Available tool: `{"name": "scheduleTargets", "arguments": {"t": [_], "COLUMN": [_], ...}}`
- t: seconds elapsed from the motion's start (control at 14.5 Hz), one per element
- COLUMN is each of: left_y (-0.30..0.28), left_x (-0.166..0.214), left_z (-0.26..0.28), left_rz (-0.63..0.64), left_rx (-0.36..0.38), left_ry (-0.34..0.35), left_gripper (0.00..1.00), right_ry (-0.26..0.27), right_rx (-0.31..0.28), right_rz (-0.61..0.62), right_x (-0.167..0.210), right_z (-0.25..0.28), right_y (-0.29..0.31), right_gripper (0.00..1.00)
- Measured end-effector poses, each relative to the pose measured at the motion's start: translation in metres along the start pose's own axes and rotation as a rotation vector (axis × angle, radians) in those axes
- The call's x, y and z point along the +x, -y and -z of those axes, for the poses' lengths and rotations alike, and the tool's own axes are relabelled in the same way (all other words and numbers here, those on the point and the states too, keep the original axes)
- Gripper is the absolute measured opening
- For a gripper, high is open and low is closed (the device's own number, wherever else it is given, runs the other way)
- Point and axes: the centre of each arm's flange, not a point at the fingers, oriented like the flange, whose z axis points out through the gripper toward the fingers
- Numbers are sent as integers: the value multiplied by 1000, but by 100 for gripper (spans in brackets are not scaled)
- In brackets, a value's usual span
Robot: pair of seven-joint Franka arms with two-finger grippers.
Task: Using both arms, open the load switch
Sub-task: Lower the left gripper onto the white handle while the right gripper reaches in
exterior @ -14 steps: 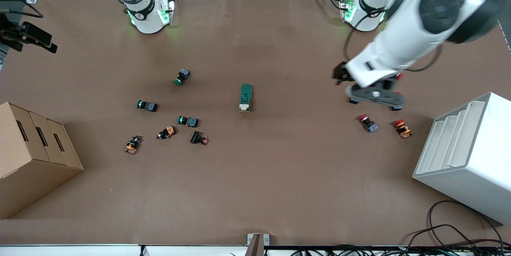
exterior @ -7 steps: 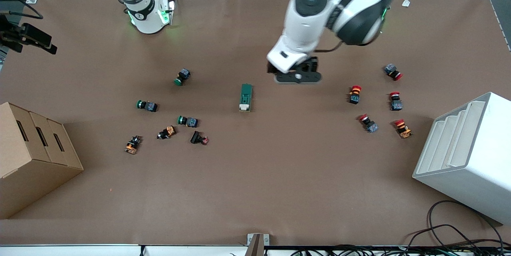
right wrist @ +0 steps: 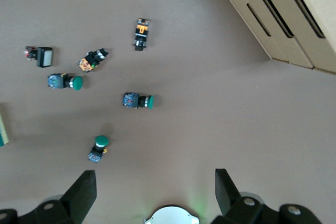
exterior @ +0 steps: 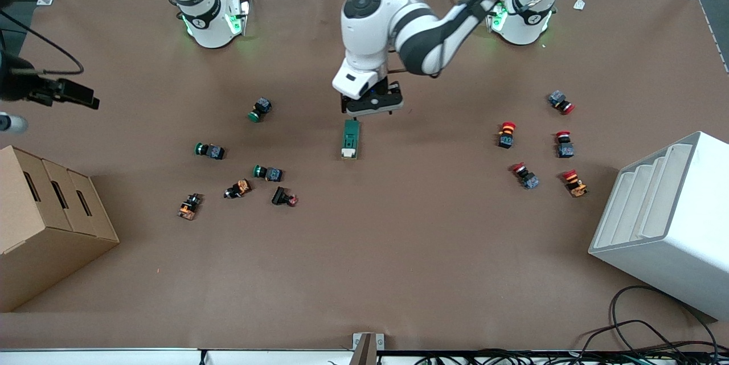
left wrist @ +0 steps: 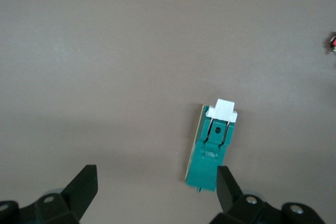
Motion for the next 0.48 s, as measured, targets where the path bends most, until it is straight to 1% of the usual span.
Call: {"name": "scheduleTargets", "arguments": {"t": [0.21,0.35,0.48], "left_y": [-23,-32,-37], "left_x": [-60,-93,-115], "left_z": [-43,-65,-80], "left_rz": [27,32,24], "left_rx": [28,19,-5], "left_ry": [-141,-213,-290], "left_gripper": [100,100,99], "right_ry": [21,31,48], "right_rx": [-12,-22,-38], "right_rz": [9,-73,-165], "right_x": [14,17,21], "right_z": [-12,-19,-31], "right_y": [16,38,74], "right_gripper": [100,100,100]}}
